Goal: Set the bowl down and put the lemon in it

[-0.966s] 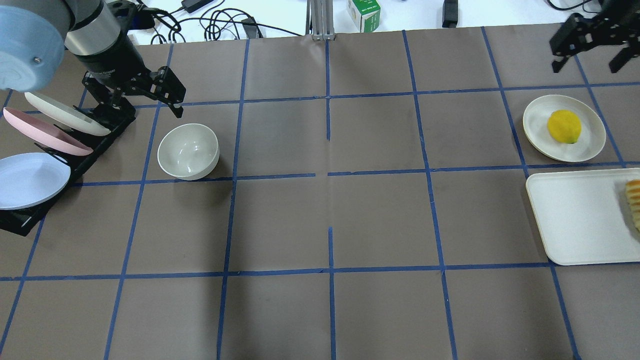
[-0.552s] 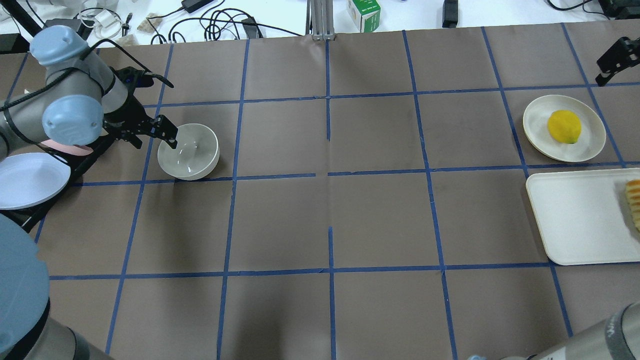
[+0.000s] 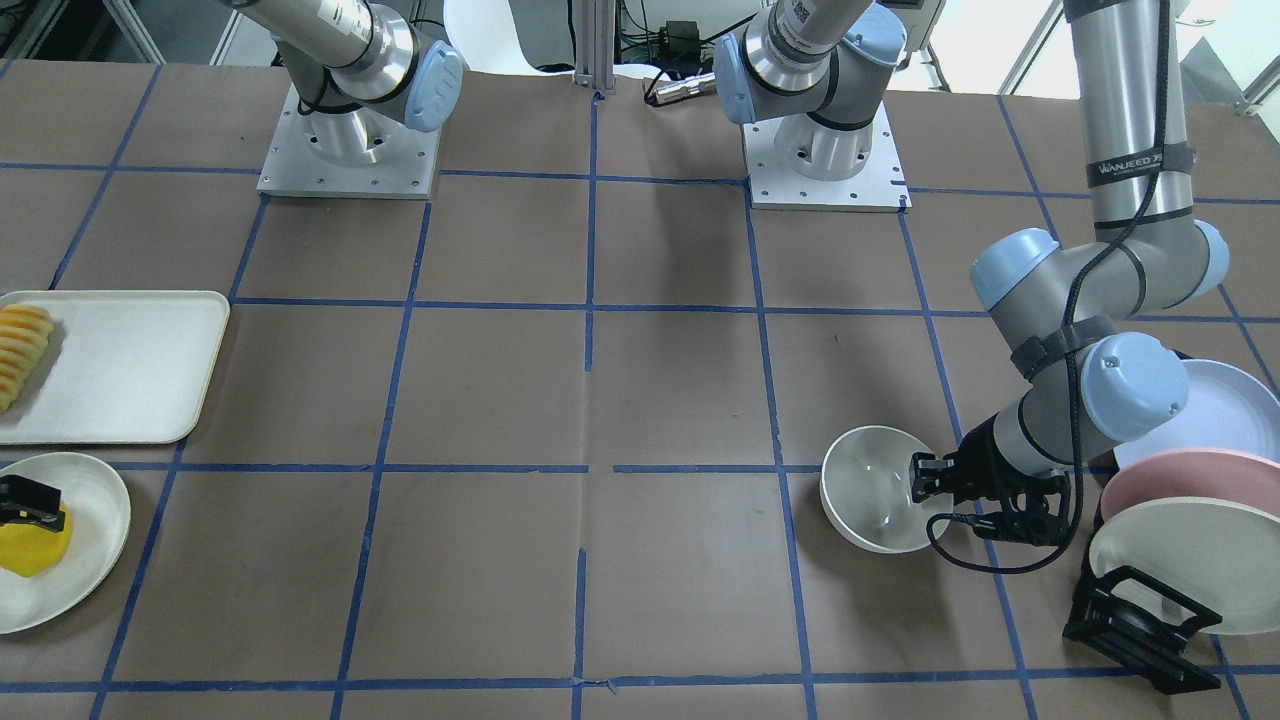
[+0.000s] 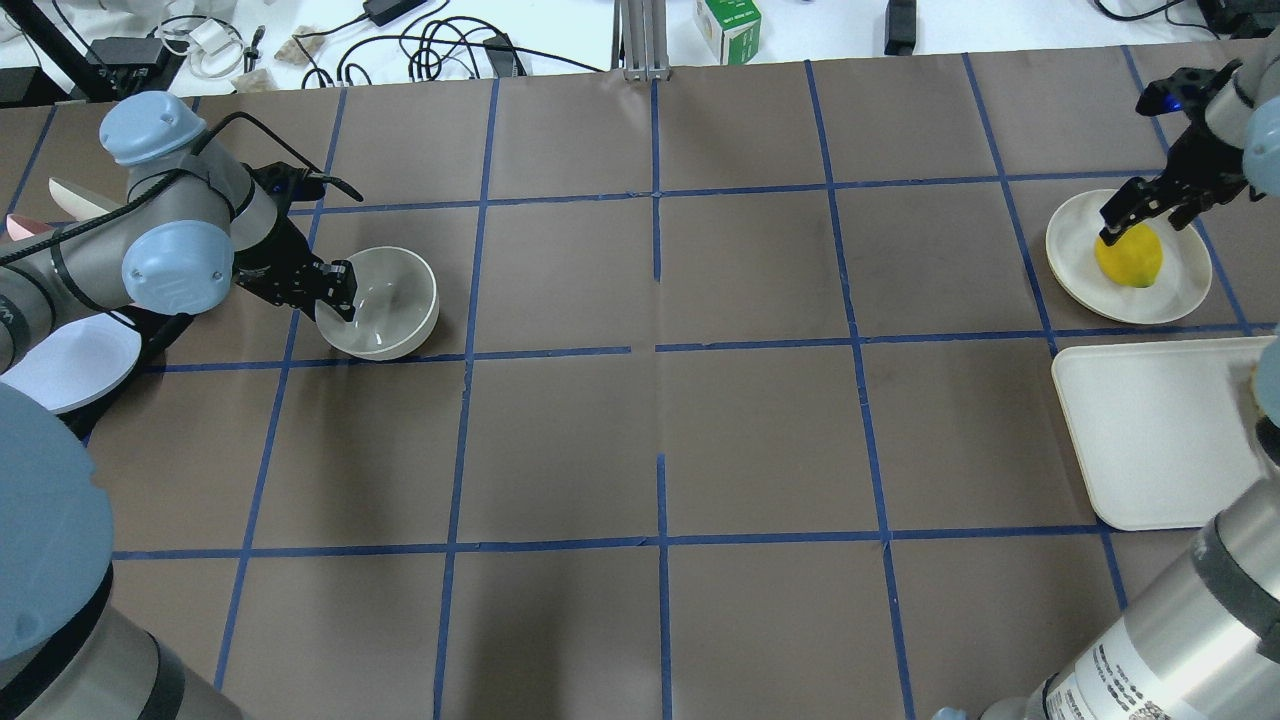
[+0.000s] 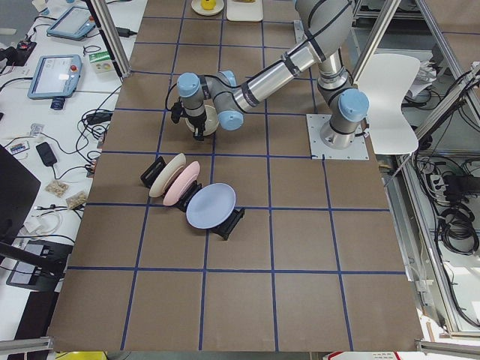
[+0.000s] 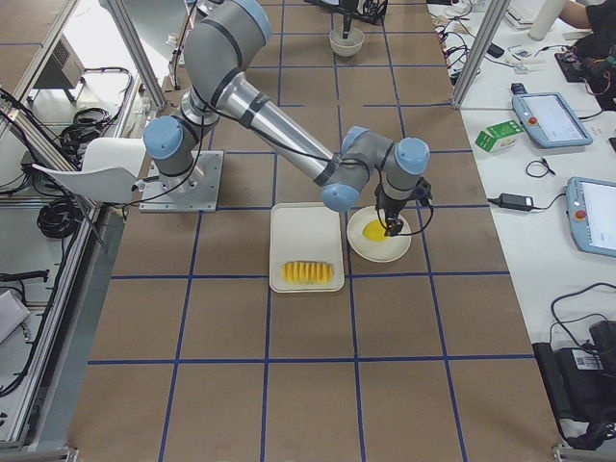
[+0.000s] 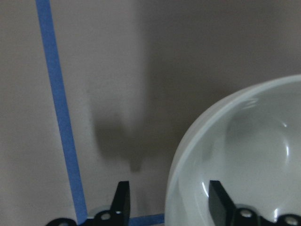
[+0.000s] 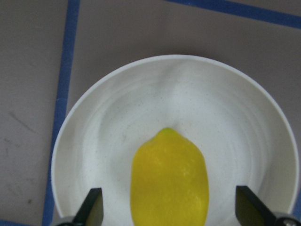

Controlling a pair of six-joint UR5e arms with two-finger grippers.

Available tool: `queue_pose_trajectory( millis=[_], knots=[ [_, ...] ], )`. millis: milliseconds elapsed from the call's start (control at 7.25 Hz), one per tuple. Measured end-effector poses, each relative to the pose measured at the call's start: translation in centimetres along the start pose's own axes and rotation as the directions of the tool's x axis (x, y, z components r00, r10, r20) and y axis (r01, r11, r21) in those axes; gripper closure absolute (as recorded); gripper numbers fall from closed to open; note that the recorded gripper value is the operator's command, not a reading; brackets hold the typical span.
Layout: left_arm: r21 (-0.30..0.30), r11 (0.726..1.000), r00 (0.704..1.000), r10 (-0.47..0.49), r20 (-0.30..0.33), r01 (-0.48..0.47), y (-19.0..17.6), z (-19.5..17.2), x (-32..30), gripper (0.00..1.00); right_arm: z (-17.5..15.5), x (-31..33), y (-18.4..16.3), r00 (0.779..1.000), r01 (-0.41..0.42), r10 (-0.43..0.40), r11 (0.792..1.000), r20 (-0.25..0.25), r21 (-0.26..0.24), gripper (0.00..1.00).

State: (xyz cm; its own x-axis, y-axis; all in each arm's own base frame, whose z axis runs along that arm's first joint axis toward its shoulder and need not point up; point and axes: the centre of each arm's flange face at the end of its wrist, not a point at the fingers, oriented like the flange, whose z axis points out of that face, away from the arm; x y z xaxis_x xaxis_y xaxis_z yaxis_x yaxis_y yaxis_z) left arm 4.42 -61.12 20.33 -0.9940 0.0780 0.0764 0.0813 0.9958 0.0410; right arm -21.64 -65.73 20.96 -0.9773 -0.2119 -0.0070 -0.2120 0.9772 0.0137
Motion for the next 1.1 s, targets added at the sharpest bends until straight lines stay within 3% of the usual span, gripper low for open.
queue_pose_trajectory(
  millis=[138,276,414,690,966,1103],
  knots=[
    [-0.001,1.0,1.0,-0.001,0.001,0.001,0.0,0.0,0.0,1.0,2.0,-0.2,0.2,1.0,0.005,-0.005,1.0,0.002,-0.002,0.43],
    [-0.001,1.0,1.0,-0.007,0.001,0.007,0.0,-0.2,0.1,1.0,2.7,-0.3,0.3,1.0,0.007,-0.007,1.0,0.003,-0.004,0.65],
    [0.002,1.0,1.0,-0.021,0.0,0.021,0.1,-1.0,0.5,1.0,2.8,-0.3,0.4,1.0,0.007,-0.007,1.0,0.002,-0.003,0.74],
    [0.025,0.998,0.998,-0.051,-0.035,0.052,0.1,-3.7,5.2,1.0,1.4,-0.3,0.4,1.0,0.008,-0.008,1.0,-0.011,0.004,0.75],
    [0.028,0.996,0.994,-0.085,-0.068,0.087,0.5,-4.5,15.8,1.0,-4.0,-1.4,1.1,1.0,0.01,-0.009,1.0,-0.023,0.021,0.74],
    [0.014,0.993,0.99,-0.12,-0.07,0.121,1.3,-3.5,21.7,1.0,-8.2,-3.1,1.5,1.0,0.018,-0.017,0.999,-0.027,0.035,0.72]
  ],
)
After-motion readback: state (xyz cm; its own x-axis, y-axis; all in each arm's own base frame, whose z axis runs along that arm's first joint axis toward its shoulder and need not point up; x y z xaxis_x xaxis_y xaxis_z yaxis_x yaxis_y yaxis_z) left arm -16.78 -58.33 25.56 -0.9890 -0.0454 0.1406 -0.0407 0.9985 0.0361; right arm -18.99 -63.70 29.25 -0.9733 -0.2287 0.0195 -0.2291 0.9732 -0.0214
